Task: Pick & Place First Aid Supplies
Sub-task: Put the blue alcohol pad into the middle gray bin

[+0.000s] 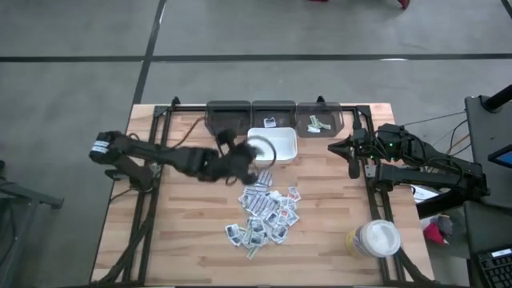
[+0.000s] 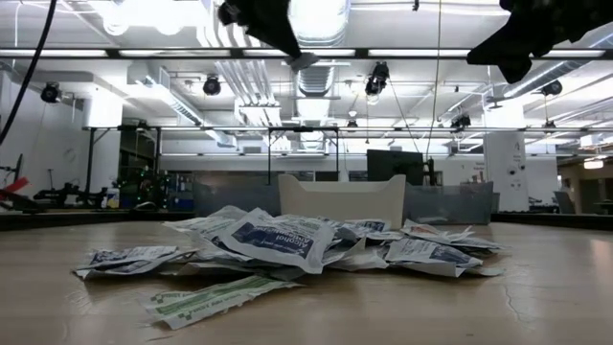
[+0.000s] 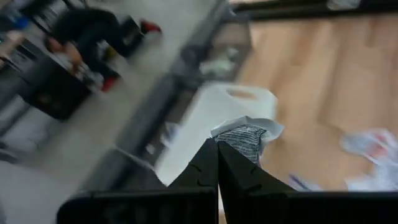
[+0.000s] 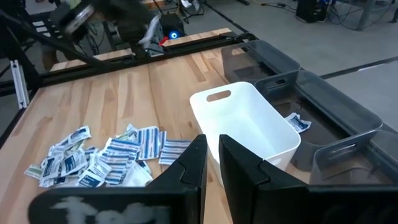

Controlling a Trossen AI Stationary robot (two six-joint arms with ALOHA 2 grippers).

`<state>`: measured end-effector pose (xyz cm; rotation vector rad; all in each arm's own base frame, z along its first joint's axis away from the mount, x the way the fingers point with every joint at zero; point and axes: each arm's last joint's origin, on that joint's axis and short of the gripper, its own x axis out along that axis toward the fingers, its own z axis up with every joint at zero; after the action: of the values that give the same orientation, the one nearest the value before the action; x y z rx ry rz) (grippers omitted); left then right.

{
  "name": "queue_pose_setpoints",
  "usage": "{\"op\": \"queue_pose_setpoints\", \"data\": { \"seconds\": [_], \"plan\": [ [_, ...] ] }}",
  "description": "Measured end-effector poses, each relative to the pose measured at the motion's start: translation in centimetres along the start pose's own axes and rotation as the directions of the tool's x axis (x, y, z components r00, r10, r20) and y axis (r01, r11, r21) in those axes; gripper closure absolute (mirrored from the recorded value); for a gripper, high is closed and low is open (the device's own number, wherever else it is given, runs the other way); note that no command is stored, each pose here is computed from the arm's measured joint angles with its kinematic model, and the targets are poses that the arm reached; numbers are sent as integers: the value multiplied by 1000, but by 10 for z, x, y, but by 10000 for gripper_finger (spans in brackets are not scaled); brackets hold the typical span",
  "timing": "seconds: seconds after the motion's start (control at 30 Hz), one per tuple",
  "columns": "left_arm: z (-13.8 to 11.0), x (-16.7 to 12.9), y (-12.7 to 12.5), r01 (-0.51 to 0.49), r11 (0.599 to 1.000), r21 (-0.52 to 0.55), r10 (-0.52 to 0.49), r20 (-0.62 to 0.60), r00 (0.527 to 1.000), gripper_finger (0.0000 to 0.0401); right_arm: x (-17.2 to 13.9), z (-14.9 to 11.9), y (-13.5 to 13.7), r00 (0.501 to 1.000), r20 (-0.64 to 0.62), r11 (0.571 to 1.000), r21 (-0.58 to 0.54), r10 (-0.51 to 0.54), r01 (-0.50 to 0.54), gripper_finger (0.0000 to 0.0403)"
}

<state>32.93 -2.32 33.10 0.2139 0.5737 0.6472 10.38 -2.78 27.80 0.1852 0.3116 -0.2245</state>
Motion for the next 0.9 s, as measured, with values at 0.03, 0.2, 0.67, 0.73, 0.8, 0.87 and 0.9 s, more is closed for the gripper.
{"op": "queue_pose_setpoints", "data": {
  "seconds": [0.03,0.2,0.67,0.73,0.8,0.87,0.9],
  "plan": [
    [3,6,6,-16,1000,18,16,18,1000,401,0,0,0,1000,0,1000,0,0,0,364],
    [19,39,38,-44,997,61,37,116,993,401,0,0,0,1000,0,1000,0,0,0,364],
    [11,125,137,127,937,-324,-43,254,966,401,0,0,0,1000,-1,1000,0,0,0,364],
    [5,137,146,137,905,-404,-42,235,971,401,0,0,0,1000,0,1000,1,-1,1,364],
    [-2,149,152,146,860,-489,-47,209,977,401,0,0,0,1000,-1,1000,0,-1,1,364],
    [-5,161,158,157,808,-569,-51,197,979,401,0,0,0,1000,-1,1000,0,-1,1,364],
    [-7,167,160,156,782,-603,-53,185,981,401,0,0,0,1000,-1,1000,0,-1,1,364]
  ]
}}
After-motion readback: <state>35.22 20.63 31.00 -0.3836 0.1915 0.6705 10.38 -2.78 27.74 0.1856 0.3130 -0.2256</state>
